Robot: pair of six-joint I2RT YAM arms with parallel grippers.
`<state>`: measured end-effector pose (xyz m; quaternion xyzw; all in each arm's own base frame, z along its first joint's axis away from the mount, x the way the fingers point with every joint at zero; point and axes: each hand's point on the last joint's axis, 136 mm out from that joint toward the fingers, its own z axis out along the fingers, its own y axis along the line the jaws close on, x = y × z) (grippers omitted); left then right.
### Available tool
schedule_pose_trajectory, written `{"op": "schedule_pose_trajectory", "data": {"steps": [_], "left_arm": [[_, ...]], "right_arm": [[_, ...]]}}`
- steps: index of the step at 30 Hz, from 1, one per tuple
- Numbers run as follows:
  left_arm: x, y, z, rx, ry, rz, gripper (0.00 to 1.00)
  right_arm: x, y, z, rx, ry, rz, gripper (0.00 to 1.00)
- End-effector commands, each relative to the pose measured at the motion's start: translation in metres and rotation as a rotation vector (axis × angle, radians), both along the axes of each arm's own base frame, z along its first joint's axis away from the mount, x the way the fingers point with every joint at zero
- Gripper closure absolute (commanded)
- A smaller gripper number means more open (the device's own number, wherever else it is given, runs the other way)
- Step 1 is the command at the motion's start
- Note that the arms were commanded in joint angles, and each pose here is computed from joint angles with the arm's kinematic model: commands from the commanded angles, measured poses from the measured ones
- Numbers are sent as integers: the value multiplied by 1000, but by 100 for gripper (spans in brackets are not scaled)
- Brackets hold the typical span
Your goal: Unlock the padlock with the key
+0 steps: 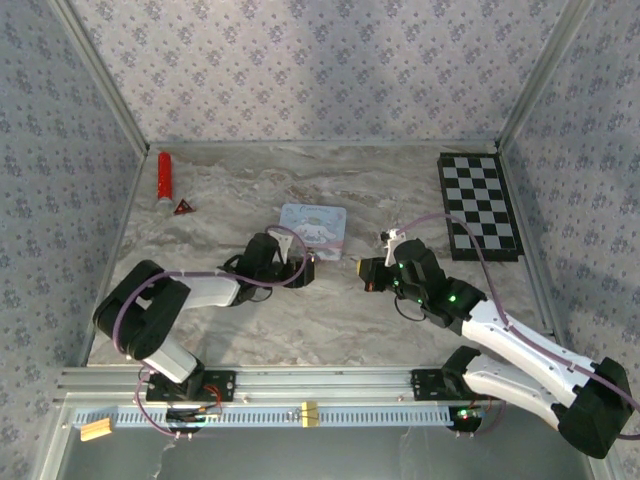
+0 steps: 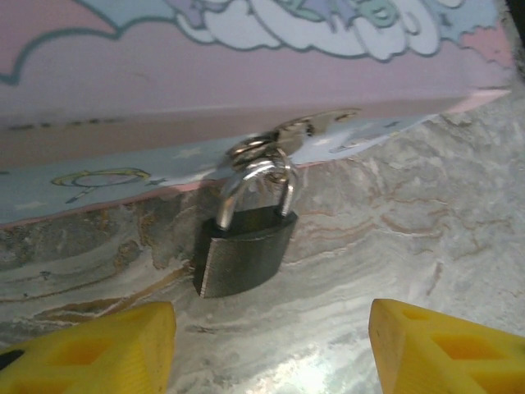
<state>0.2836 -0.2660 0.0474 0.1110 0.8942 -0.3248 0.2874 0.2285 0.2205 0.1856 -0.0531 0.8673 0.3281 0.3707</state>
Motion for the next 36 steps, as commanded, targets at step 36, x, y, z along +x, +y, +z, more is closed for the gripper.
{"op": "schedule_pose_trajectory", "data": {"steps": [36], "left_arm": [[34,-27,-3,7,-52,26,63]], "right_arm": [[0,8,10,21,-16,20,100]]}}
